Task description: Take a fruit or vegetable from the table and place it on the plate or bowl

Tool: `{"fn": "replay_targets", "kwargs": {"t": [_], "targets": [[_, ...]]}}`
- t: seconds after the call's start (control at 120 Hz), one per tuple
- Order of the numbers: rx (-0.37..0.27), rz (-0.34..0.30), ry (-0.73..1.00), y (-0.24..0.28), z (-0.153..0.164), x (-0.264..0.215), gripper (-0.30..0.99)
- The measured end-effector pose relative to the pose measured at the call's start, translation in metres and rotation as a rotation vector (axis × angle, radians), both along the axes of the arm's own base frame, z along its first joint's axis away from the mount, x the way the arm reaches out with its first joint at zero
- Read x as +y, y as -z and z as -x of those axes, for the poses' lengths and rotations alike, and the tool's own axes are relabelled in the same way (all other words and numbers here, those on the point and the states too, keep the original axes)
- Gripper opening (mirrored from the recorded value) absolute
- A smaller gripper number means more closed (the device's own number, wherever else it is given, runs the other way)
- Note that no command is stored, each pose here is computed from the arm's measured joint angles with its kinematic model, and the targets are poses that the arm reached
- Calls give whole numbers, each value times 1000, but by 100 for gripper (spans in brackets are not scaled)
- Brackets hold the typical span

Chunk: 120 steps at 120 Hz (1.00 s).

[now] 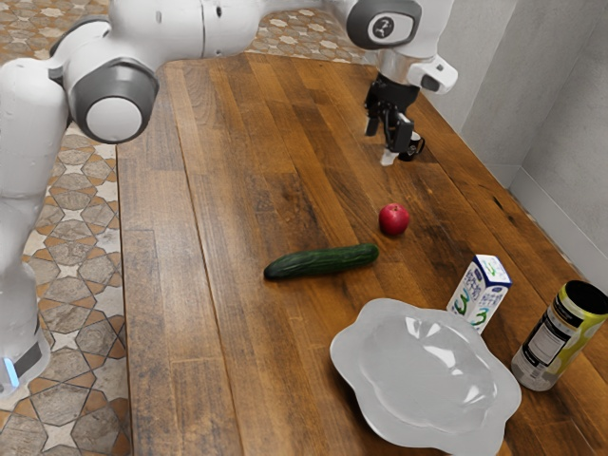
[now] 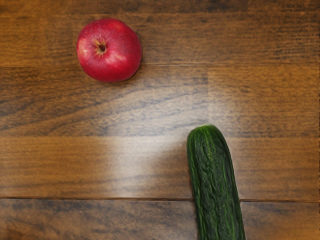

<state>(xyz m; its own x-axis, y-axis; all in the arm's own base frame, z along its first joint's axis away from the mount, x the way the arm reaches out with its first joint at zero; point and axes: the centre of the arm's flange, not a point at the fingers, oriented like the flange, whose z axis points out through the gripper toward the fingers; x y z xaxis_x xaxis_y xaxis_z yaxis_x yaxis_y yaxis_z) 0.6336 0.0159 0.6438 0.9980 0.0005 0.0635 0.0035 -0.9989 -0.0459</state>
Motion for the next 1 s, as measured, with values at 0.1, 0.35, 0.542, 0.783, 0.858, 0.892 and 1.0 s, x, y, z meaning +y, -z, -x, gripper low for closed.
{"fn": "replay_targets", "kwargs": {"t": [0.1,0.35,0.542,0.783,0.858,0.892,1.0], "targets": [[5,11,-1,2,-2,0,69],[-9,29,-2,-12,7,-3,69],[61,17,24,6,37,-15,69],[180,-25,136,89,73,-60,69],[184,-23,132,108,74,-56,69],[186,-25,129,117,70,-54,69],[189,-11,126,143,57,-58,69]]}}
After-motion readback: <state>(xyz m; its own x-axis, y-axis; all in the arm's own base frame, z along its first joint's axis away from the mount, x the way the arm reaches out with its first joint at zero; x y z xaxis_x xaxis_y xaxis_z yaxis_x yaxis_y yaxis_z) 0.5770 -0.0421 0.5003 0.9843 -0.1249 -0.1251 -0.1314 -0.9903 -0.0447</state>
